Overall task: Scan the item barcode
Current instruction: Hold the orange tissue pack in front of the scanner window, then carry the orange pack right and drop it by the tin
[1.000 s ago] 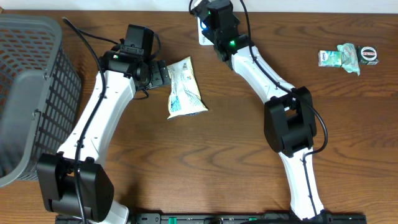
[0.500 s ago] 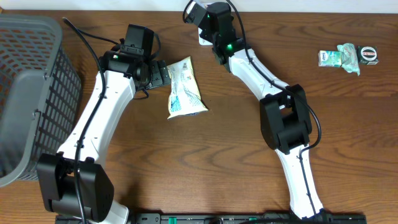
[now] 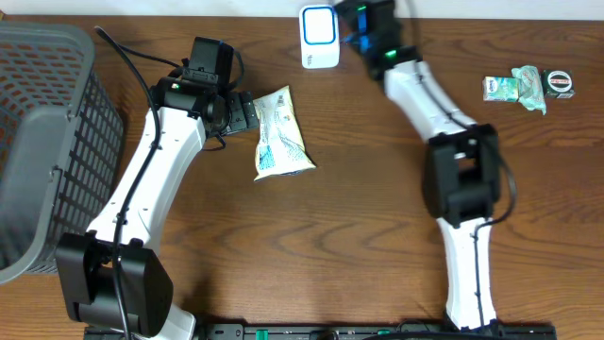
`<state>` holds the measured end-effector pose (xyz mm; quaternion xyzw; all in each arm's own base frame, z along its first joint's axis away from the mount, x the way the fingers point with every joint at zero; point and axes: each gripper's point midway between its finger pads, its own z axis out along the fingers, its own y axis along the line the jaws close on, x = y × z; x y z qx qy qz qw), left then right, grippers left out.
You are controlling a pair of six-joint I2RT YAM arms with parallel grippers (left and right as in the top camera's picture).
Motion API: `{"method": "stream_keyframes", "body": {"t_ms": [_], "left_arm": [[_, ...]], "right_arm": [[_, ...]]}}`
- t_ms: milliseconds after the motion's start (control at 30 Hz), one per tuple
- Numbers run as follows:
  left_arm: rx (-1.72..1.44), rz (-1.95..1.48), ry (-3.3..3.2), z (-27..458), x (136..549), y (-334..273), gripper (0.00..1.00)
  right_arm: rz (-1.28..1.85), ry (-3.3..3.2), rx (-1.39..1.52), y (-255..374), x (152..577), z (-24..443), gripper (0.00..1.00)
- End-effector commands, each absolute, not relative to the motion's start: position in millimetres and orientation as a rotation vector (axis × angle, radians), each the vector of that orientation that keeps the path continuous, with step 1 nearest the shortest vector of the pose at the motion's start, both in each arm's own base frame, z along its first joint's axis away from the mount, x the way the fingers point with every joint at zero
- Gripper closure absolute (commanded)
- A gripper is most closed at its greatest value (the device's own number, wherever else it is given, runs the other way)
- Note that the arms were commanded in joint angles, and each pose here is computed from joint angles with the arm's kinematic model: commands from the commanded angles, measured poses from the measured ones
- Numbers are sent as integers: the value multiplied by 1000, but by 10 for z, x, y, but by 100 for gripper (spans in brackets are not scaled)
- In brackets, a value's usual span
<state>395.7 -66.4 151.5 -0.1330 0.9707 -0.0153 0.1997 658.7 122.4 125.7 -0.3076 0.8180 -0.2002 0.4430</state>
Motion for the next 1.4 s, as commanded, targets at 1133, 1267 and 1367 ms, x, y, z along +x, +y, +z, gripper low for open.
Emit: {"method": "stream_keyframes", "body": {"t_ms": [1133,1267,1367], "left_arm": [[-380,-37,2716,1508,3951,-644,2],[-380,-38,2716,1508,3951,-645,2],[-380,-38,2716,1508,3951,-645,2]], "right_arm": [[1234,2346,-419,1423,5293,1473,1],[1165,2436,-528,1931,5120,1269,1],[1089,2497,-615,2277,4966,1107,1]]}}
